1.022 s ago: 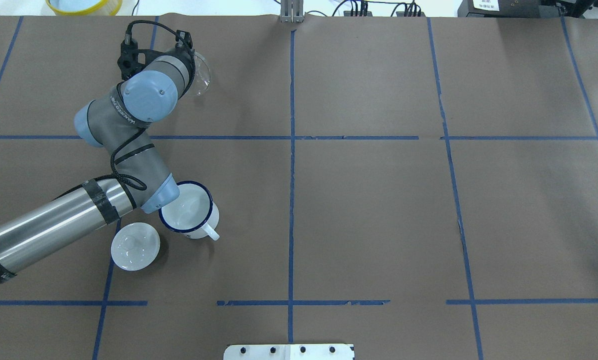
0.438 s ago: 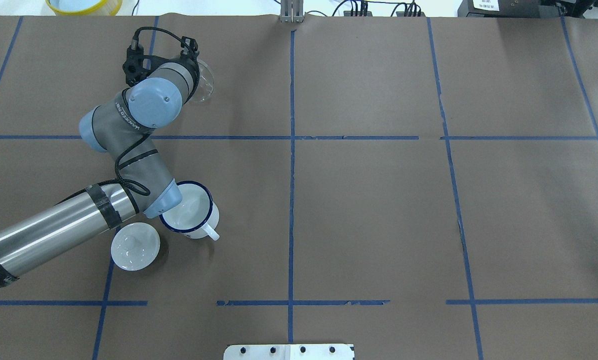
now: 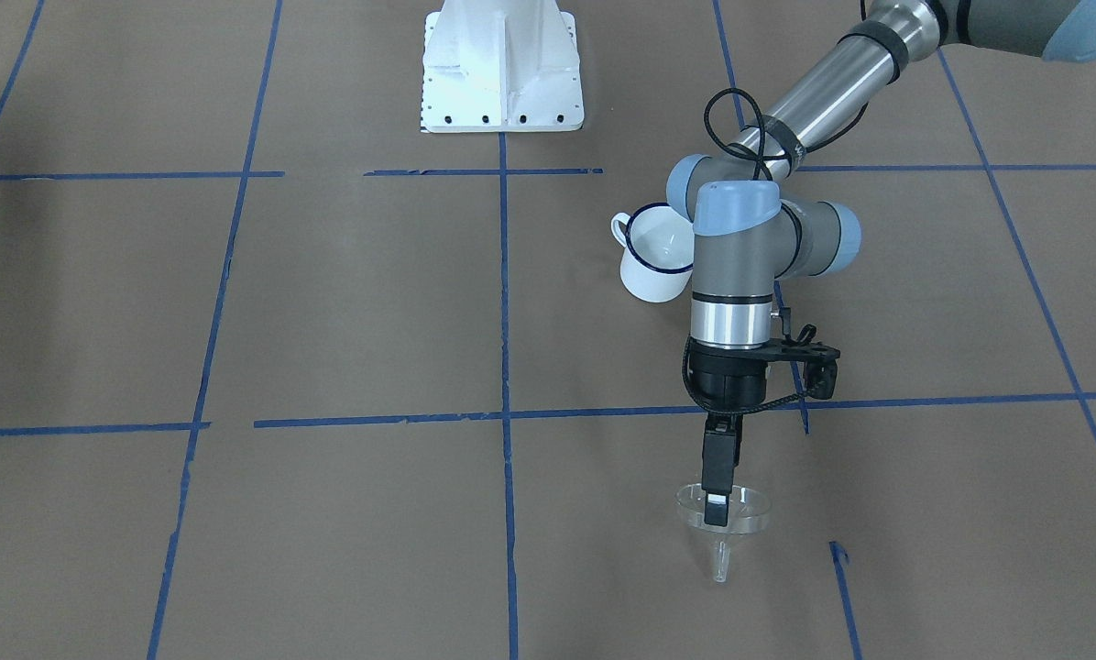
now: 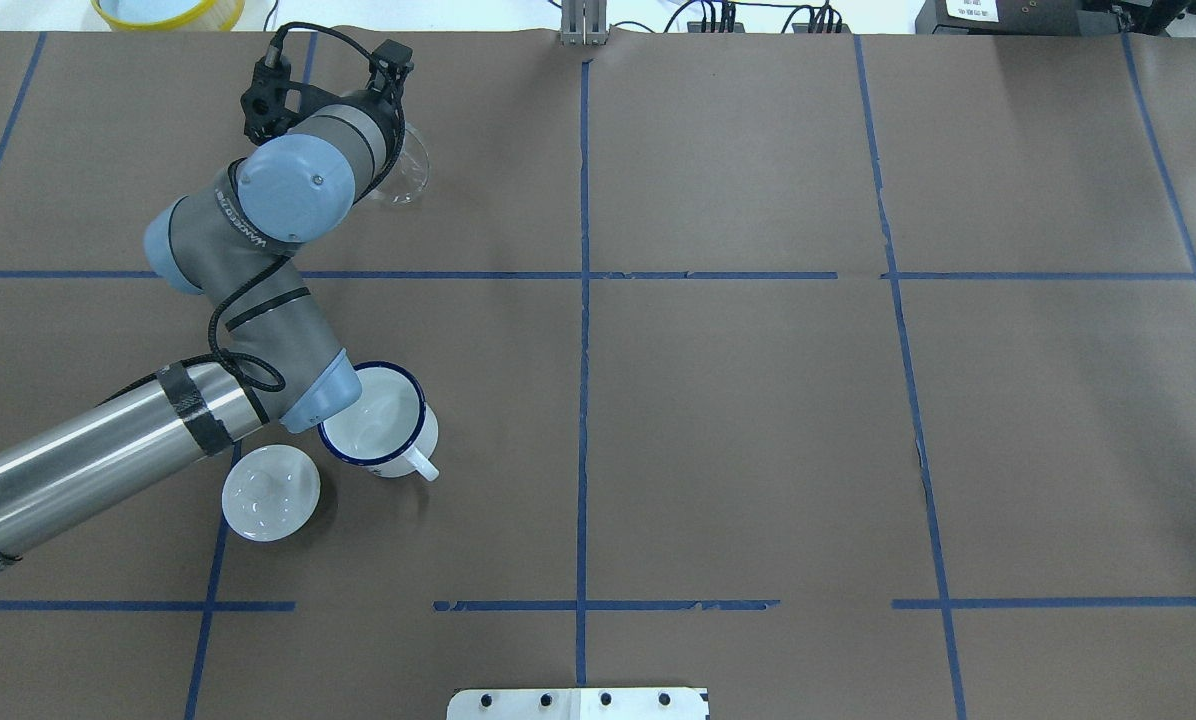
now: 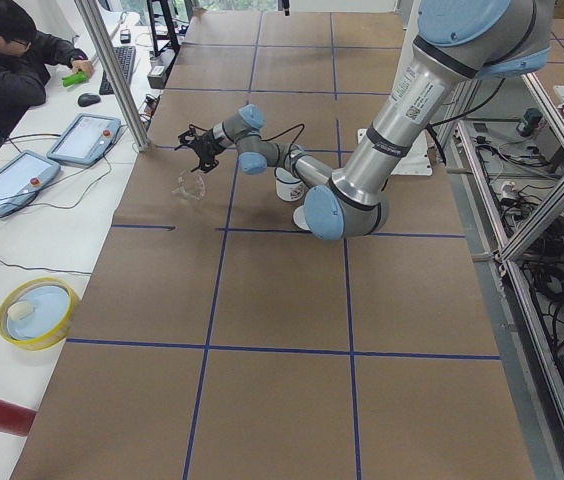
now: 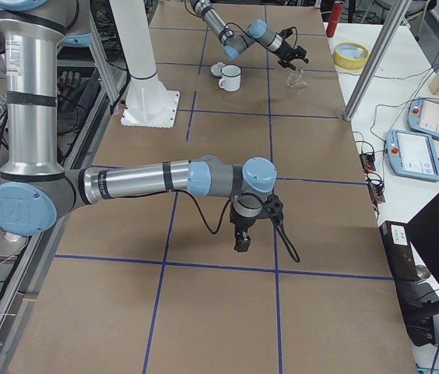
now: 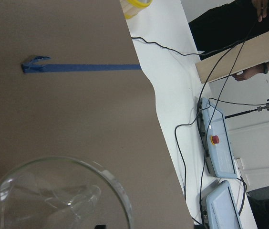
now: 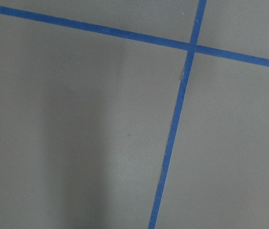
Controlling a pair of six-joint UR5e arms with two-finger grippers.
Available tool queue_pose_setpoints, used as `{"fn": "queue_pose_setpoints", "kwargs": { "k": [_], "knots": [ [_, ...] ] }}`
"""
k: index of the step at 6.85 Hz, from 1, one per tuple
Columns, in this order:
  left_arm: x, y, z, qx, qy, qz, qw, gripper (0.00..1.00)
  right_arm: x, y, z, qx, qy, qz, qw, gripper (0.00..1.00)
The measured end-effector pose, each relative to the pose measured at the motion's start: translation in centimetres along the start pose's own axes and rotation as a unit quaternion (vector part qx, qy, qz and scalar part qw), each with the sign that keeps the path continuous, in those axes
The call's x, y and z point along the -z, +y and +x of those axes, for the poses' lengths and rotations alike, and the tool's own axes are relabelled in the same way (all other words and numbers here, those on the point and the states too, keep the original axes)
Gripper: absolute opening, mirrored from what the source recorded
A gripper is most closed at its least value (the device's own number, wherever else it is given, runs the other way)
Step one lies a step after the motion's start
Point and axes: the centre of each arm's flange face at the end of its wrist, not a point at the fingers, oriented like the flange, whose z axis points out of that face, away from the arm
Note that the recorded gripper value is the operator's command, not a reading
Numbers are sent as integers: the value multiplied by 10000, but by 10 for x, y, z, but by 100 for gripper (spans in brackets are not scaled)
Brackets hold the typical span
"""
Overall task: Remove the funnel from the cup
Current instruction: 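Carry the funnel farther from the robot and set it down, then move the left gripper down to the white bowl beside the mug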
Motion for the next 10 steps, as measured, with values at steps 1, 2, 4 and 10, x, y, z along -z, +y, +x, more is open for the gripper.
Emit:
{"fn": "queue_pose_setpoints", "kwargs": {
  "k": [1, 2, 4, 10],
  "knots": [
    [32, -4, 9, -523, -208, -303, 9980, 100, 0, 0, 0, 1, 0, 1, 10000, 100],
    [75, -9, 18, -1118, -384, -618, 9911, 100, 0, 0, 0, 1, 0, 1, 10000, 100],
    [170, -40, 12, -2331, -899, -1340, 9590, 100, 0, 0, 0, -2, 0, -2, 10000, 100],
    [272, -90, -125, -4046, -1870, -3037, 8421, 100, 0, 0, 0, -3, 0, -3, 10000, 100]
  ]
}}
